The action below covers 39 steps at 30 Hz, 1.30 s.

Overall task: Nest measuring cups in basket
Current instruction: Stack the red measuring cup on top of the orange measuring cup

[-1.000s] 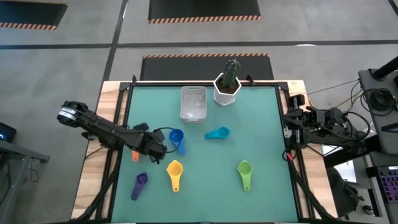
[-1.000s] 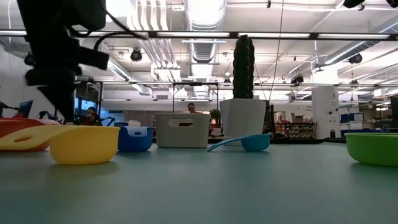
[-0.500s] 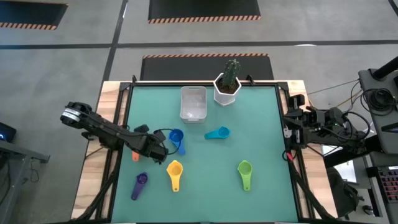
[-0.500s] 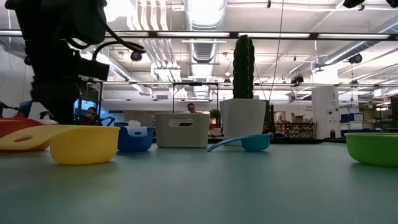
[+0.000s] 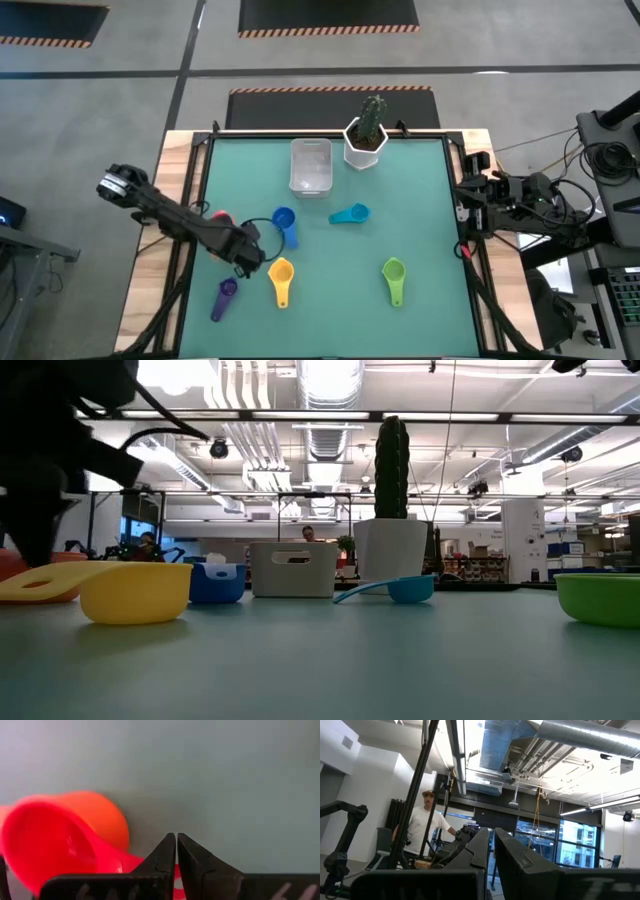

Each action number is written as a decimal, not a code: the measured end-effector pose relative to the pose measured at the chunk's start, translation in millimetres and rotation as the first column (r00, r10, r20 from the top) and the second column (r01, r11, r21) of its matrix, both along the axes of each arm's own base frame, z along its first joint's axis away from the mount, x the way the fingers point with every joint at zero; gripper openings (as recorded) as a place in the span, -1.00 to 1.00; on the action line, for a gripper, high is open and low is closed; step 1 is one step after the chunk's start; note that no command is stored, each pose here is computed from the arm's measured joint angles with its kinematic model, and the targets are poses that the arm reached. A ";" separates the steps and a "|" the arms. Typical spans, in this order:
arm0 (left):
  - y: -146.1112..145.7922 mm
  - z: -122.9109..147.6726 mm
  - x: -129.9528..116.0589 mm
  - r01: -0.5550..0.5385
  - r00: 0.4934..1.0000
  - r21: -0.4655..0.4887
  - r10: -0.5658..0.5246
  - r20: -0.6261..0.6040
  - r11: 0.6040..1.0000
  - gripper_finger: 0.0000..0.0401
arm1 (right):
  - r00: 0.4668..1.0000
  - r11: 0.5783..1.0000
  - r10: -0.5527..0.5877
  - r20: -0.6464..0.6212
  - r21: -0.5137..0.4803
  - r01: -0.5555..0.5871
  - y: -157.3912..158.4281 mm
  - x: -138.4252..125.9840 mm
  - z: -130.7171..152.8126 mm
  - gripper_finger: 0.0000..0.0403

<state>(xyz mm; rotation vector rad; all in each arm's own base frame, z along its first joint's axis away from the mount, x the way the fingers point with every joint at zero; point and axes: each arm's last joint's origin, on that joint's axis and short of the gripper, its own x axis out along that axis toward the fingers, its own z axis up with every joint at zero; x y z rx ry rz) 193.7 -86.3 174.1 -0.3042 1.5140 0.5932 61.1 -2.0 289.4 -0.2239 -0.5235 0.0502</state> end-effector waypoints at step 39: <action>-29.0 1.2 -25.1 -0.032 0.999 0.093 0.031 0.013 0.995 -1.00 | 1.000 1.000 0.001 -0.006 0.001 -0.001 0.0 0.2 -0.4 -0.91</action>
